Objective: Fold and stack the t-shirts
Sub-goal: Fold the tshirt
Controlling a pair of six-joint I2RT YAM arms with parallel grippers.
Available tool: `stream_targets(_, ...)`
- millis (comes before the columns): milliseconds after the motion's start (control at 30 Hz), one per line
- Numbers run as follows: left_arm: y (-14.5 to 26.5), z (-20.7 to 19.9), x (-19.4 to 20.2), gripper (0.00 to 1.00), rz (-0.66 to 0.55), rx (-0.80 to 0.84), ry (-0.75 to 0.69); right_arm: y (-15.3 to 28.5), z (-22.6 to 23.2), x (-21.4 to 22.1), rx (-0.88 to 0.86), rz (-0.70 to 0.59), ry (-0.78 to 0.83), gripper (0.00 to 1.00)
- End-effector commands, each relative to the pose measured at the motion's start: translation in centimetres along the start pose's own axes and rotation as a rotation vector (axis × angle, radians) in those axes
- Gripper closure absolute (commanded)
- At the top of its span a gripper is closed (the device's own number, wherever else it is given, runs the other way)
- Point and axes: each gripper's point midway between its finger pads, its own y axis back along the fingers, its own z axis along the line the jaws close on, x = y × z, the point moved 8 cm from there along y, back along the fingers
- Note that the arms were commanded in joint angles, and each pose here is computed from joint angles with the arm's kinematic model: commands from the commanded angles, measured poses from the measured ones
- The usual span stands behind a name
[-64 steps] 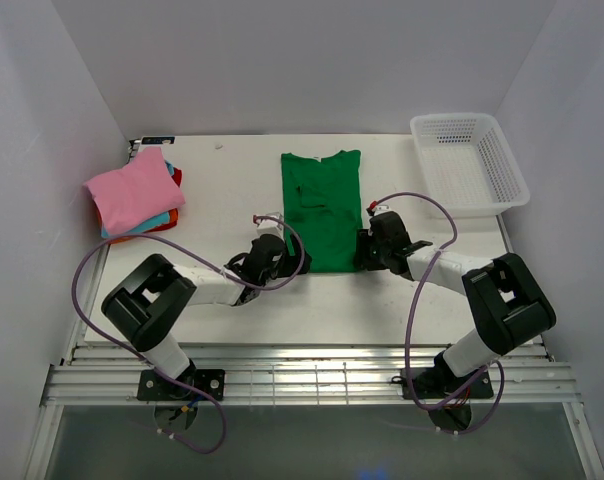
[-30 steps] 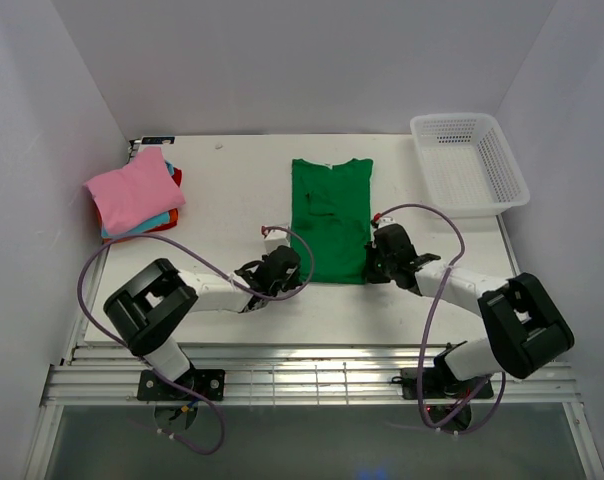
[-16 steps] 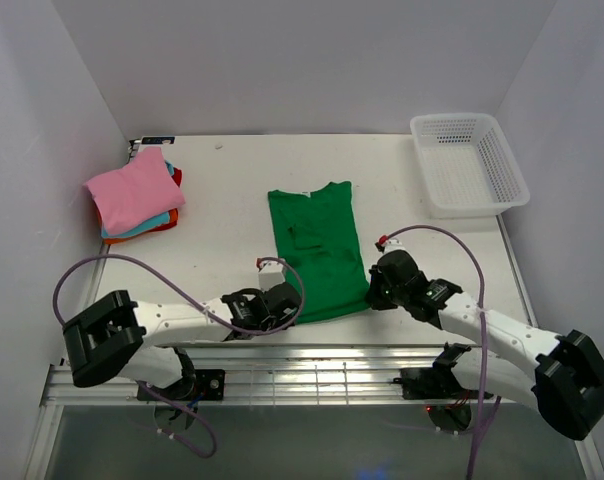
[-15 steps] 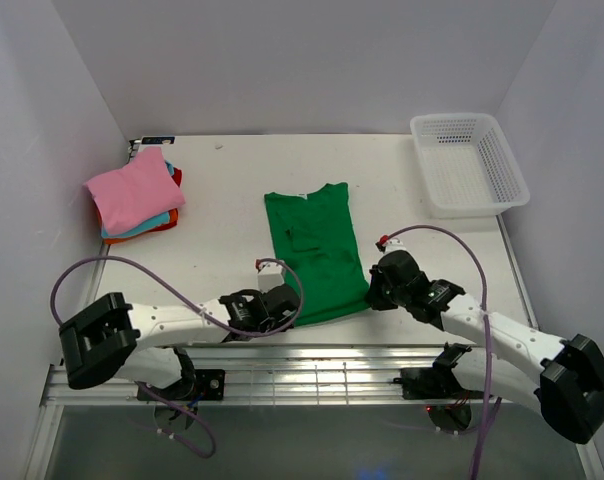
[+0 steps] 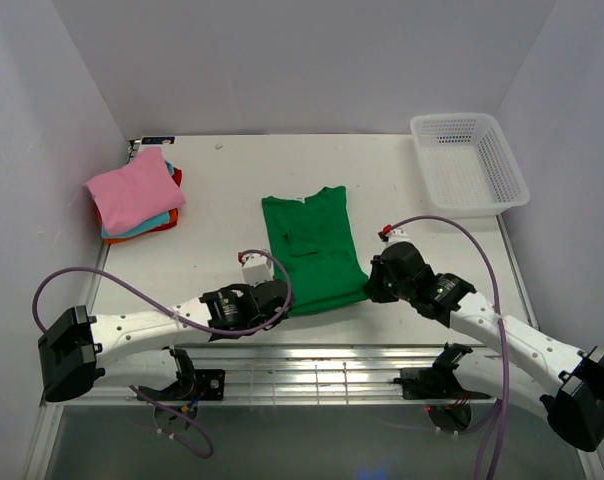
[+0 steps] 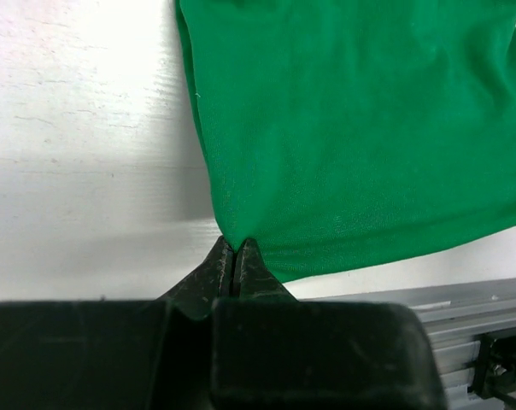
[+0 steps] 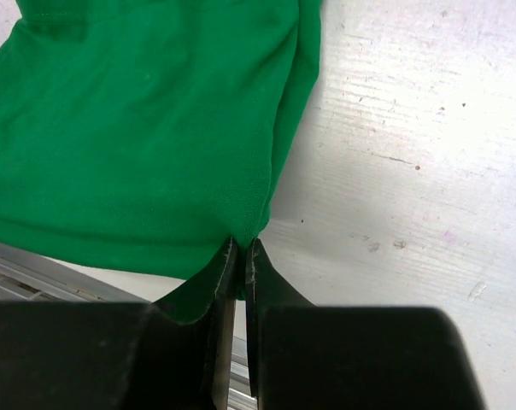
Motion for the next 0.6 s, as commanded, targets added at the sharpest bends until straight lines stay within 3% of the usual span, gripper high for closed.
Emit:
stream_targets(0, 0.3, 1.2, -1.0, 1.0, -0.073, -0.107, -0.018, 0.4, 0.4, -3.1, 0.066, -0.093, 0.029, 0.92)
stream_targets(267, 1.1, -0.6, -4.0, 1.0, -0.224, -0.105, 0.011, -0.9, 2.7, -8.4, 0.101, -0.172, 0.096, 0.92)
stream_targets(567, -0.4, -2.5, -7.9, 1.0, -0.428, -0.183, -0.063, -4.0, 4.5, -13.6, 0.149, -0.216, 0.143, 0.92)
